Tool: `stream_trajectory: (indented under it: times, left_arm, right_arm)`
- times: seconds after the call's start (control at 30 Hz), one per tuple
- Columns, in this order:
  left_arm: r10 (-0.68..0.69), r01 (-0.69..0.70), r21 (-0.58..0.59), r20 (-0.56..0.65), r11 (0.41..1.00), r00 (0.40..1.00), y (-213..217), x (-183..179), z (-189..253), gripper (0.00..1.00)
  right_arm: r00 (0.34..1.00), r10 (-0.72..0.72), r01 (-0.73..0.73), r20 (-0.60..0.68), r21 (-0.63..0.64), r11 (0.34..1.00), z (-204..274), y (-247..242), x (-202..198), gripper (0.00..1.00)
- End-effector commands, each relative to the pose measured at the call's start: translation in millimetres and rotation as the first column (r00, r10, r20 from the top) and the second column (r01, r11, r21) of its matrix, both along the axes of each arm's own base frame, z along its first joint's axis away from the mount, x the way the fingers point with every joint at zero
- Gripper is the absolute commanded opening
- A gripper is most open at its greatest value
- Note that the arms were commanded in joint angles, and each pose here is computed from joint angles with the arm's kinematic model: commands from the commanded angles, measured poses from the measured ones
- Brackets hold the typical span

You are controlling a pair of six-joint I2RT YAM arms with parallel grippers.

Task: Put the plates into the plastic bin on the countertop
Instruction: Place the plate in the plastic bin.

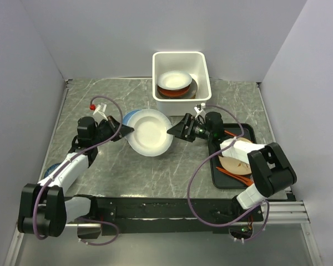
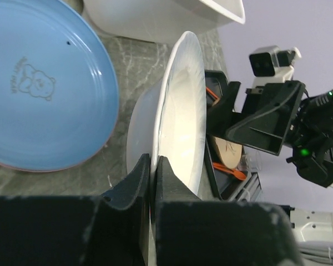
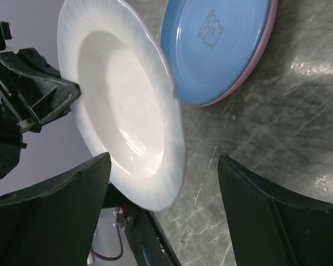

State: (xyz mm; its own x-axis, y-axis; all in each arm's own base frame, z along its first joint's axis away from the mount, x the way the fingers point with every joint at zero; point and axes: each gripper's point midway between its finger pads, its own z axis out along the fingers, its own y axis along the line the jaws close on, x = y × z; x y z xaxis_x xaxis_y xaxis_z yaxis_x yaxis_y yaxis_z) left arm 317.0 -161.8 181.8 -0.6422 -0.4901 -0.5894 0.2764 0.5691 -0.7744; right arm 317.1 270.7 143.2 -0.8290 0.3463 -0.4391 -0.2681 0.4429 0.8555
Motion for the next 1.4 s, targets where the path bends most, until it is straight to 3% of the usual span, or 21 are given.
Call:
stream_trajectory:
  times: [0.0, 0.2, 0.27, 0.33, 0.57, 0.67, 0.7, 0.73, 0.8, 0.97, 1.37]
  left_arm:
    - [-0.099, 0.114, -0.070, 0.193, 0.991, 0.976, -22, 1, 57, 0.01]
    - [-0.127, 0.147, -0.091, 0.196, 0.985, 0.972, -32, -3, 56, 0.01]
    - [-0.132, 0.151, -0.088, 0.190, 0.985, 0.973, -33, -3, 54, 0.01]
    - [-0.139, 0.155, -0.081, 0.184, 0.985, 0.973, -34, -2, 52, 0.01]
    - [-0.100, 0.109, -0.036, 0.178, 0.993, 0.979, -27, -2, 50, 0.01]
    - [-0.077, 0.083, -0.022, 0.181, 0.996, 0.981, -23, 0, 51, 0.11]
    - [-0.071, 0.075, -0.016, 0.170, 0.997, 0.983, -22, 1, 49, 0.43]
    - [-0.067, 0.069, -0.006, 0.167, 0.998, 0.984, -21, 2, 47, 0.67]
    - [-0.019, 0.017, 0.017, 0.123, 1.000, 0.992, -15, 8, 39, 0.89]
    - [0.090, -0.095, 0.078, 0.064, 0.992, 0.994, 1, 19, 20, 0.97]
    - [0.305, -0.295, 0.153, -0.046, 0.943, 0.951, 35, 37, -14, 0.99]
  right_arm:
    - [1.000, -0.001, 0.000, 0.020, 0.031, 1.000, 1, 10, 2, 0.84]
    - [1.000, -0.003, 0.004, -0.006, 0.038, 0.999, -8, 11, -1, 0.76]
    - [1.000, -0.001, 0.002, -0.012, 0.051, 0.999, -9, 11, -3, 0.43]
    - [1.000, -0.003, 0.004, -0.014, 0.059, 0.998, -9, 11, -4, 0.00]
    - [1.000, -0.022, 0.021, 0.012, 0.043, 0.999, -2, 9, -2, 0.00]
    - [0.999, -0.023, 0.022, 0.023, 0.048, 0.999, 4, 9, 0, 0.00]
    - [0.999, -0.024, 0.023, 0.030, 0.050, 0.998, 7, 9, 0, 0.00]
    - [0.999, -0.026, 0.024, 0.033, 0.051, 0.998, 8, 9, 0, 0.00]
    - [0.999, -0.026, 0.024, 0.037, 0.054, 0.998, 13, 8, -1, 0.00]
    - [0.997, -0.047, 0.044, 0.061, 0.055, 0.998, 23, 5, 1, 0.00]
    - [0.981, -0.117, 0.110, 0.153, 0.055, 0.992, 76, -21, 7, 0.00]
